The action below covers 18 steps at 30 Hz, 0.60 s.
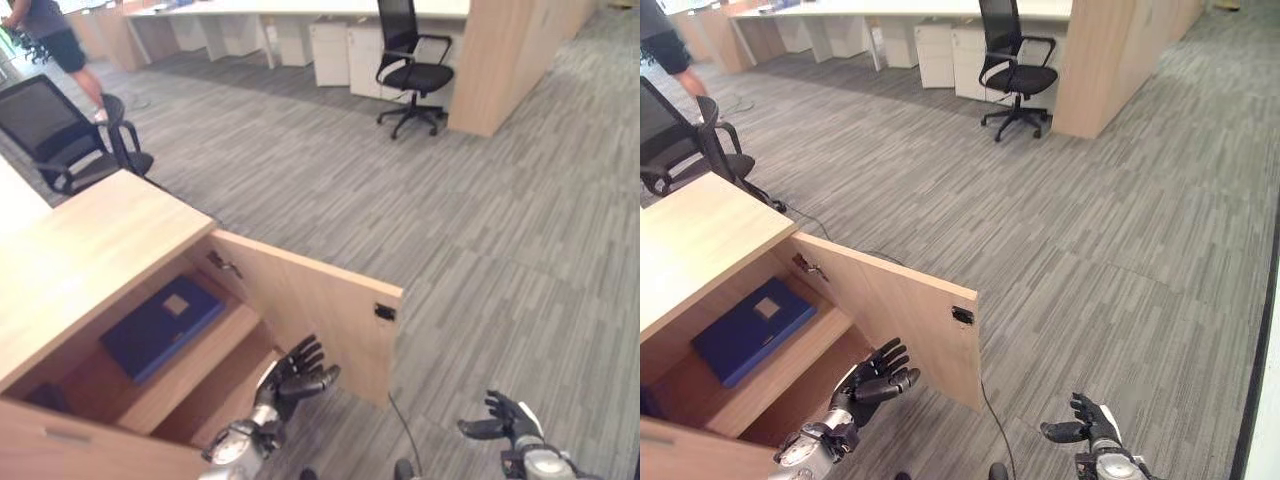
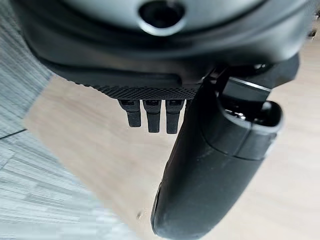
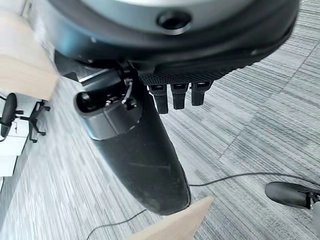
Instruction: Put the empty folder in the office cabinet
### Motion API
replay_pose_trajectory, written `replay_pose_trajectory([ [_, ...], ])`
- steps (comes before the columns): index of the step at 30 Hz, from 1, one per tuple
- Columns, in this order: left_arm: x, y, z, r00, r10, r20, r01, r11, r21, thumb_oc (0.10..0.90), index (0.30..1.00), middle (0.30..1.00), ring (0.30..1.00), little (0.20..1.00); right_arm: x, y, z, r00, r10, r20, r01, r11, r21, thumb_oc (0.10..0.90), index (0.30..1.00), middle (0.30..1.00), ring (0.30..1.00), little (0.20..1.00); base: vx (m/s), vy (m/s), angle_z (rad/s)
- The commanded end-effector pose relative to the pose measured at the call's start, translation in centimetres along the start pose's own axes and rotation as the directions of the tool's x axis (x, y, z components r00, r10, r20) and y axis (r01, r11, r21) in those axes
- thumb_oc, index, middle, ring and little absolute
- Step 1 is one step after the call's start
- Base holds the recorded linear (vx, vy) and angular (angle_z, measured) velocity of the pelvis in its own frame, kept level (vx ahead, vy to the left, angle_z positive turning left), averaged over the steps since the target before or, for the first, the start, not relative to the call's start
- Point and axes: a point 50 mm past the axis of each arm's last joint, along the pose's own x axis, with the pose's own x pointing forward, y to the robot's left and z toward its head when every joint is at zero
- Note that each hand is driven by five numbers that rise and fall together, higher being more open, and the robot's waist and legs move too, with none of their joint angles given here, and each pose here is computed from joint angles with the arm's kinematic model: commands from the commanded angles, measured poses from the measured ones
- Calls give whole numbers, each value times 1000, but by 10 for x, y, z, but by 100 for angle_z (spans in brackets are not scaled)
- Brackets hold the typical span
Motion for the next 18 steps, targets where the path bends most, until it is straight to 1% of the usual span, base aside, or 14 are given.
replay_pose_trajectory([
  [1, 0, 6, 33, 988, -26, 153, 21, 999, 33, 800, 900, 900, 900, 900, 12, 1, 71, 963, -10, 270, -3, 999, 48, 800, 900, 900, 900, 900, 40, 16, 12],
  [4, -3, 9, 31, 990, -16, 143, 13, 1000, 28, 800, 900, 900, 900, 900, 13, 3, 84, 951, -6, 310, -8, 999, 43, 800, 900, 900, 900, 900, 28, 16, 12],
  [5, -5, 11, 28, 991, -11, 130, 8, 1000, 26, 800, 900, 900, 900, 900, 13, 8, 104, 930, 16, 368, -27, 999, 24, 800, 900, 900, 900, 900, 29, 32, 9],
  [7, -5, 11, 27, 992, -11, 125, 8, 1000, 28, 800, 900, 900, 900, 900, 14, 11, 111, 921, 26, 389, -36, 999, 20, 800, 900, 900, 900, 900, 24, 28, 10],
  [9, -7, 13, 24, 995, -13, 104, 9, 999, 38, 800, 900, 900, 900, 900, 14, 21, 129, 898, 62, 435, -71, 997, 6, 800, 900, 900, 900, 900, 15, 25, 11],
  [10, -7, 13, 24, 995, -13, 104, 9, 999, 38, 800, 900, 900, 900, 900, 14, 21, 129, 898, 62, 436, -71, 997, 6, 800, 900, 900, 900, 900, 15, 28, 14],
  [12, -8, 14, 21, 996, -10, 90, 7, 999, 36, 800, 900, 900, 900, 900, 13, 36, 142, 878, 107, 466, -116, 993, -8, 800, 900, 900, 900, 900, 13, 27, 14],
  [13, -8, 14, 21, 996, -10, 90, 7, 999, 36, 800, 900, 900, 900, 900, 13, 36, 142, 878, 107, 466, -116, 993, -8, 800, 900, 900, 900, 900, 2, 21, 5],
  [15, -8, 14, 19, 997, -10, 80, 6, 999, 45, 800, 900, 900, 900, 900, 11, 51, 152, 857, 151, 493, -161, 987, -23, 800, 900, 900, 900, 900, 4, 23, 9],
  [18, -8, 13, 17, 998, -9, 69, 6, 999, 43, 800, 900, 900, 900, 900, 9, 61, 161, 840, 175, 514, -186, 982, -31, 800, 900, 900, 900, 900, 1, 11, 10],
])
